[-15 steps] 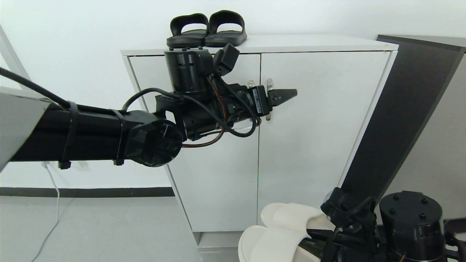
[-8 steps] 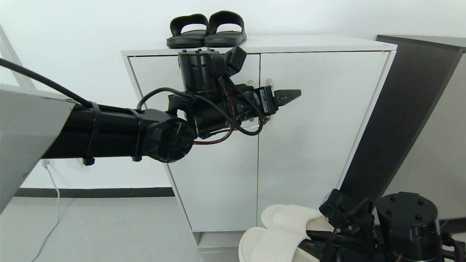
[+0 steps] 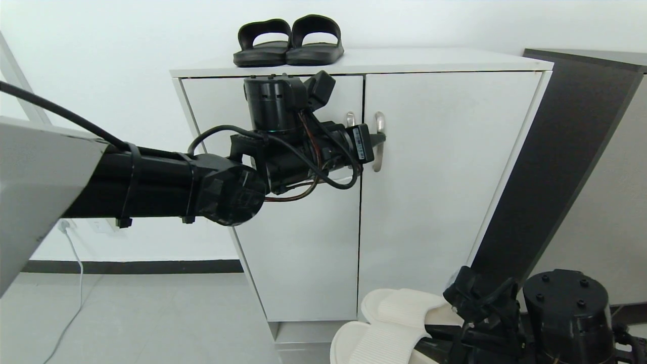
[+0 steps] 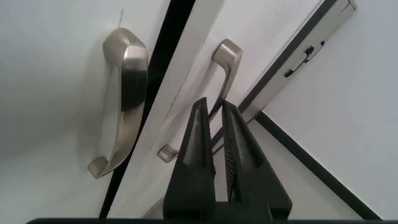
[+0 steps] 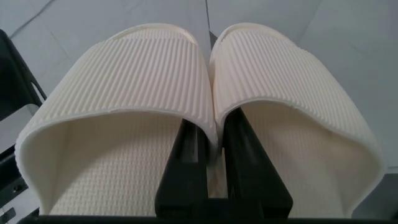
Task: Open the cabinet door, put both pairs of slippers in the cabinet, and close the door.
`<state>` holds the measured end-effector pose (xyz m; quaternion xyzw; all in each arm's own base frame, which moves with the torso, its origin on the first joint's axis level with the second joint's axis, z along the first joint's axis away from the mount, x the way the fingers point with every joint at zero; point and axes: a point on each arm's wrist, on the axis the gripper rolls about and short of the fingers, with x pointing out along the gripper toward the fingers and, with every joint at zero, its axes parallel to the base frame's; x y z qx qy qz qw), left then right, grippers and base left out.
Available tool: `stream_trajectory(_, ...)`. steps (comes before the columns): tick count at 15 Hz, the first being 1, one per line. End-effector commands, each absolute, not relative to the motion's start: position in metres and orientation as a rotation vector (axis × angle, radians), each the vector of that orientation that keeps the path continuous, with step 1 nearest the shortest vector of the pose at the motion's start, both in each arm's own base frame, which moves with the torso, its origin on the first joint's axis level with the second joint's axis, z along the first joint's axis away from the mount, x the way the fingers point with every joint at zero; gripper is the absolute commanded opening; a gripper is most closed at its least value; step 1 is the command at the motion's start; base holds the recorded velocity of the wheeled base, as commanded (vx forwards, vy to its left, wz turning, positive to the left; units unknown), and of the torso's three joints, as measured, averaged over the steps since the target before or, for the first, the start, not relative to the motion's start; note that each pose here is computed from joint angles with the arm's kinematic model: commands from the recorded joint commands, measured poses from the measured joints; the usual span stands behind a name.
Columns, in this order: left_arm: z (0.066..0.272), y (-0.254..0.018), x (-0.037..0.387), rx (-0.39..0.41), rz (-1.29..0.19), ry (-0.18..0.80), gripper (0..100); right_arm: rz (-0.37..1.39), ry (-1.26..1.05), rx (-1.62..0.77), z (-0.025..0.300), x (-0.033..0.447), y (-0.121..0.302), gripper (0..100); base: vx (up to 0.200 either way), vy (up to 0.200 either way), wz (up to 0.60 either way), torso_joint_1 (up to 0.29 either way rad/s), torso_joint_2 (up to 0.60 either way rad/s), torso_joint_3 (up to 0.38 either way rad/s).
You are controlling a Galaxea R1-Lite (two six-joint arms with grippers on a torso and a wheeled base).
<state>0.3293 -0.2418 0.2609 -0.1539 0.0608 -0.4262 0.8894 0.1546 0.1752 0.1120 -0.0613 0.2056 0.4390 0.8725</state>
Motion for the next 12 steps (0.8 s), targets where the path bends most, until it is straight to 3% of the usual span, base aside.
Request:
stream_trajectory(1, 0.267, -0.238, 0.323, -0.324, -0.89, 0.116, 0, 0.921, 0.428, -0.128, 0.111, 0.153, 0.174, 0, 0.0, 0.0, 0.0, 0.0, 0.0, 0.0)
stream_trajectory(12, 0.26, -0.234, 0.262, -0.302, -0.949, 0.153, 0, 1.064, 0.393, -0.154, 0.101, 0.136, 0.165, 0, 0.0, 0.0, 0.0, 0.0, 0.0, 0.0)
